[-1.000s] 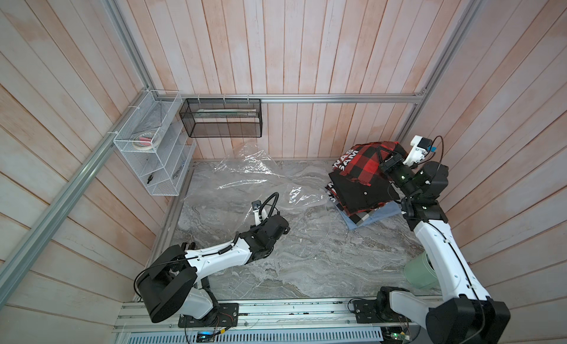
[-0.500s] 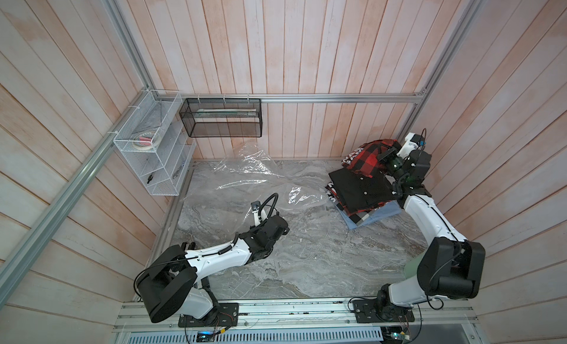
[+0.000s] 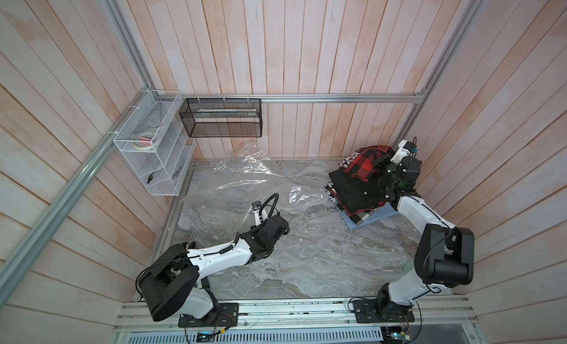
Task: Take the shirt out of the vacuum bag
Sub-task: Place the shirt at the center of the board.
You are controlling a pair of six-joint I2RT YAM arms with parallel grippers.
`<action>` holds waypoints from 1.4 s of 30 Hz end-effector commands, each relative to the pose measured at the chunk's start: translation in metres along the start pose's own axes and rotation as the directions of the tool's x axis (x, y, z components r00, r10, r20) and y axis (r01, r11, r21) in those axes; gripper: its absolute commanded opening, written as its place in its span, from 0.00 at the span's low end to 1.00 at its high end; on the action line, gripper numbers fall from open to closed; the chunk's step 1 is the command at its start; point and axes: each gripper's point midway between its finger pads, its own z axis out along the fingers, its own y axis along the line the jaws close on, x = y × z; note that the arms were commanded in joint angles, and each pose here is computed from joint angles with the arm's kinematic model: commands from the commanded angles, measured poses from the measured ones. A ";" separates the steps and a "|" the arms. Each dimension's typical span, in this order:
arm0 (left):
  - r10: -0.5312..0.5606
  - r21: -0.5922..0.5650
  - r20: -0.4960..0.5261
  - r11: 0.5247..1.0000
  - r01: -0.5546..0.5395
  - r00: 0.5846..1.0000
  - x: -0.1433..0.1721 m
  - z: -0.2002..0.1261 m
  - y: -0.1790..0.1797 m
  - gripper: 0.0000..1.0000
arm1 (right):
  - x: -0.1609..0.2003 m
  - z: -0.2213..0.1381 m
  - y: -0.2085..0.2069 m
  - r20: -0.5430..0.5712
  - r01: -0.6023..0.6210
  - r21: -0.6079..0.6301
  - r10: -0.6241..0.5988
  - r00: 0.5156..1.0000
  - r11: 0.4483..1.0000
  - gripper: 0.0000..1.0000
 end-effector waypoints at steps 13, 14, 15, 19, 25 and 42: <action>0.003 0.014 0.013 1.000 -0.004 1.000 -0.008 0.001 -0.007 0.00 | 0.080 -0.058 -0.036 0.016 -0.066 0.109 0.064 0.998 0.992 0.00; 0.003 0.015 0.012 1.000 -0.003 1.000 -0.008 0.000 -0.007 0.00 | 0.081 -0.062 -0.038 0.025 -0.079 0.119 0.076 0.997 0.990 0.00; 0.003 0.018 0.011 1.000 -0.004 1.000 -0.008 0.000 -0.007 0.00 | 0.081 -0.066 -0.040 0.034 -0.088 0.120 0.085 0.996 0.989 0.00; 0.018 0.021 0.026 1.000 -0.018 1.000 -0.014 -0.003 -0.008 0.00 | 0.077 -0.075 -0.045 0.057 -0.128 0.122 0.122 0.991 0.984 0.00; 0.045 0.015 0.058 0.999 -0.046 0.997 -0.027 -0.008 -0.010 0.00 | 0.061 -0.066 -0.039 0.029 -0.342 -0.042 0.343 0.939 0.939 0.00; 0.070 0.016 0.044 0.997 -0.070 0.997 -0.021 -0.005 -0.009 0.00 | 0.141 -0.088 -0.134 0.007 -0.315 0.310 0.330 0.944 0.897 0.00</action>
